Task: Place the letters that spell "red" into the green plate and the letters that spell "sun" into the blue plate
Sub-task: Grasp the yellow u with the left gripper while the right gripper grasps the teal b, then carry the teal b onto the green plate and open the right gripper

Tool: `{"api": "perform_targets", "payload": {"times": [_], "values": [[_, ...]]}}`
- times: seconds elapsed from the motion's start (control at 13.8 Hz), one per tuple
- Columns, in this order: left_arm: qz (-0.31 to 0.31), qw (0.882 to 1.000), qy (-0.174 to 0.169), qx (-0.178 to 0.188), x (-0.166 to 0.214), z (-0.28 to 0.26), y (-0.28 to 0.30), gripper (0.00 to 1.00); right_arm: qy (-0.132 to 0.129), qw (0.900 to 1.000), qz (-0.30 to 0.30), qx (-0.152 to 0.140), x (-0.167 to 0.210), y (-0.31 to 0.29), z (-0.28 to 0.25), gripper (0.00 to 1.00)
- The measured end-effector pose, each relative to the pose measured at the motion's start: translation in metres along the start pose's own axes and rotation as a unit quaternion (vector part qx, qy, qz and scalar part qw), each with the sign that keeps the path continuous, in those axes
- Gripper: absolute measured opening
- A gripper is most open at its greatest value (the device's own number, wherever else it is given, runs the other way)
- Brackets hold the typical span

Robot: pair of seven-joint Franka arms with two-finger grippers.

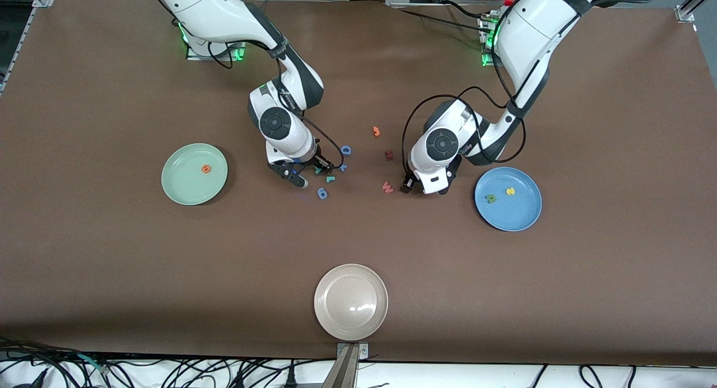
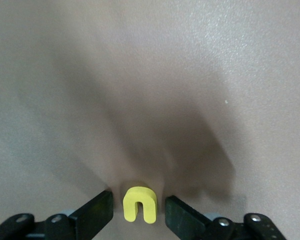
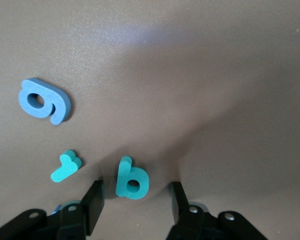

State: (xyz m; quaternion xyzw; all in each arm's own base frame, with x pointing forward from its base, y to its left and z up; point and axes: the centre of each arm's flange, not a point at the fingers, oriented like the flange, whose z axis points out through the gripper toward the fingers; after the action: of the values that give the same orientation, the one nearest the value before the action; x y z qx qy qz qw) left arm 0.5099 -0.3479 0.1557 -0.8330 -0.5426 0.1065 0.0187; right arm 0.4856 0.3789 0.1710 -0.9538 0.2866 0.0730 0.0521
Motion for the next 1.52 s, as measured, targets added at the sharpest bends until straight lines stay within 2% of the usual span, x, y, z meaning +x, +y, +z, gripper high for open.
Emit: {"api": "perform_targets", "payload": {"times": [0.14, 0.29, 0.36, 0.51, 0.65, 0.8, 1.09, 1.23, 1.38, 1.52], "values": [[0.000, 1.000, 0.001, 0.002, 0.001, -0.001, -0.001, 0.28, 0.000, 1.000, 0.000, 0.000, 0.000, 0.000, 0.000, 0.62], [0.000, 1.000, 0.001, 0.003, 0.001, 0.000, -0.002, 0.24, 0.001, 1.000, -0.001, -0.002, 0.000, 0.001, 0.000, 0.58], [0.000, 1.000, 0.001, 0.003, 0.001, -0.001, -0.002, 0.24, 0.001, 1.000, -0.001, -0.003, 0.001, 0.001, -0.001, 0.48], [0.000, 1.000, 0.002, 0.002, 0.000, -0.002, -0.002, 0.24, 0.002, 1.000, -0.001, -0.002, 0.002, 0.001, -0.001, 0.41], [-0.001, 1.000, 0.003, -0.002, 0.002, -0.009, -0.001, 0.24, 0.004, 1.000, -0.002, 0.002, 0.001, -0.001, -0.006, 0.28], [-0.003, 1.000, 0.005, -0.007, 0.007, -0.020, 0.001, 0.25, 0.004, 1.000, -0.002, 0.001, 0.002, -0.001, -0.004, 0.28], [0.010, 1.000, 0.014, 0.025, 0.025, -0.047, 0.006, 0.25, 0.004, 1.000, -0.002, 0.001, 0.002, -0.001, -0.004, 0.28], [0.015, 0.999, 0.015, 0.029, 0.030, -0.058, 0.010, 0.25, 0.006, 1.000, 0.000, -0.005, 0.008, 0.002, -0.008, 0.28], [0.016, 0.999, 0.015, 0.032, 0.031, -0.058, 0.010, 0.26, 0.003, 1.000, -0.011, -0.027, 0.025, 0.009, -0.026, 0.28], [0.021, 0.999, 0.014, 0.035, 0.023, -0.049, 0.007, 0.36, -0.007, 0.997, -0.036, -0.062, 0.050, 0.026, -0.064, 0.28]]}}
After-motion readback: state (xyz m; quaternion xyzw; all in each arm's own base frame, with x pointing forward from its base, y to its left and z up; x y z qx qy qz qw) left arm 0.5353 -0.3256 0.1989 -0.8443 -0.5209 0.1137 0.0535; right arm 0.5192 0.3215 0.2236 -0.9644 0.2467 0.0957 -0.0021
